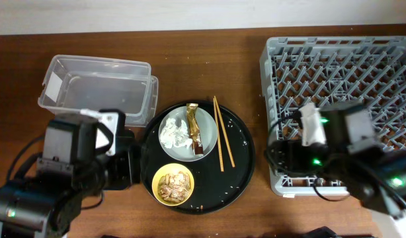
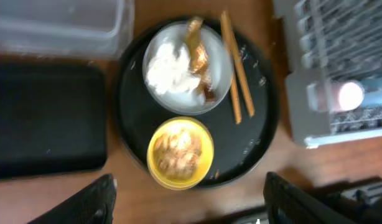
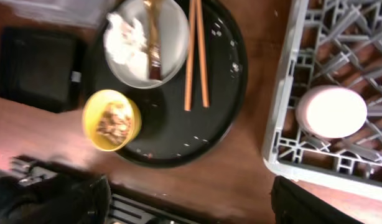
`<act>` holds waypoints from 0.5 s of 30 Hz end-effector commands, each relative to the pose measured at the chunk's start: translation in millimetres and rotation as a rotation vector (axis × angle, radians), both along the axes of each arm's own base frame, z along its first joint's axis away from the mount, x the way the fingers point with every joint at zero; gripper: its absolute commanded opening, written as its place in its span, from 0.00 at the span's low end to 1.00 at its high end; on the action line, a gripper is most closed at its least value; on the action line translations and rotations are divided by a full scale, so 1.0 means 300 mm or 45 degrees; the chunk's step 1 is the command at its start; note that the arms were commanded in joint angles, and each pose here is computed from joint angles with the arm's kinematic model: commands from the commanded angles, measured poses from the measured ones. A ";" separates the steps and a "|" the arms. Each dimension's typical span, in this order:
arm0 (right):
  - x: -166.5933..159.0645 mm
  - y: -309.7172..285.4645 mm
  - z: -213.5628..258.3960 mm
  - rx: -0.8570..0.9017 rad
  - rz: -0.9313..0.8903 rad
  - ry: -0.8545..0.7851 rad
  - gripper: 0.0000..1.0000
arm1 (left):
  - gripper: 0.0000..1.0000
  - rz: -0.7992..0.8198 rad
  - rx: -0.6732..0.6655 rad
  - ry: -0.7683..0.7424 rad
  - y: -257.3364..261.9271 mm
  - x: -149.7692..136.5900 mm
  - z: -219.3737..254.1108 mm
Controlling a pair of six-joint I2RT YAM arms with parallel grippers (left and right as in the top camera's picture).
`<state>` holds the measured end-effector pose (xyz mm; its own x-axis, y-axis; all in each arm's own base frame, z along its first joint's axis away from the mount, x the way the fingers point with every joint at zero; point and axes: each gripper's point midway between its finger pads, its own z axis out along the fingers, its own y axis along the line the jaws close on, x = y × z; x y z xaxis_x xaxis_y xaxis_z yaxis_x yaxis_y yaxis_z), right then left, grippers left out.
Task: Sort waste into correct bins and load items into the dishwasher rack
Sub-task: 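Grasp the yellow bowl of peanut shells with the left gripper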
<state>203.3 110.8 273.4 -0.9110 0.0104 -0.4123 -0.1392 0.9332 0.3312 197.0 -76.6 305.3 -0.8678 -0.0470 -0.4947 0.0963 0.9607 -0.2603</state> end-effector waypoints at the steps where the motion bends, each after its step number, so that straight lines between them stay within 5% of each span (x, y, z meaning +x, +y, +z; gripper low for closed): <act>1: 0.038 0.003 -0.060 -0.091 -0.088 0.056 0.87 | 0.66 -0.050 0.046 0.092 -0.032 -0.039 -0.073; 9: 0.072 0.020 -0.149 -0.160 -0.080 0.196 0.99 | 0.46 -0.261 0.048 0.374 -0.350 -0.131 -0.609; 15: 0.088 0.027 -0.184 -0.184 -0.079 0.247 0.99 | 0.39 -0.302 0.379 0.365 -0.393 -0.136 -0.807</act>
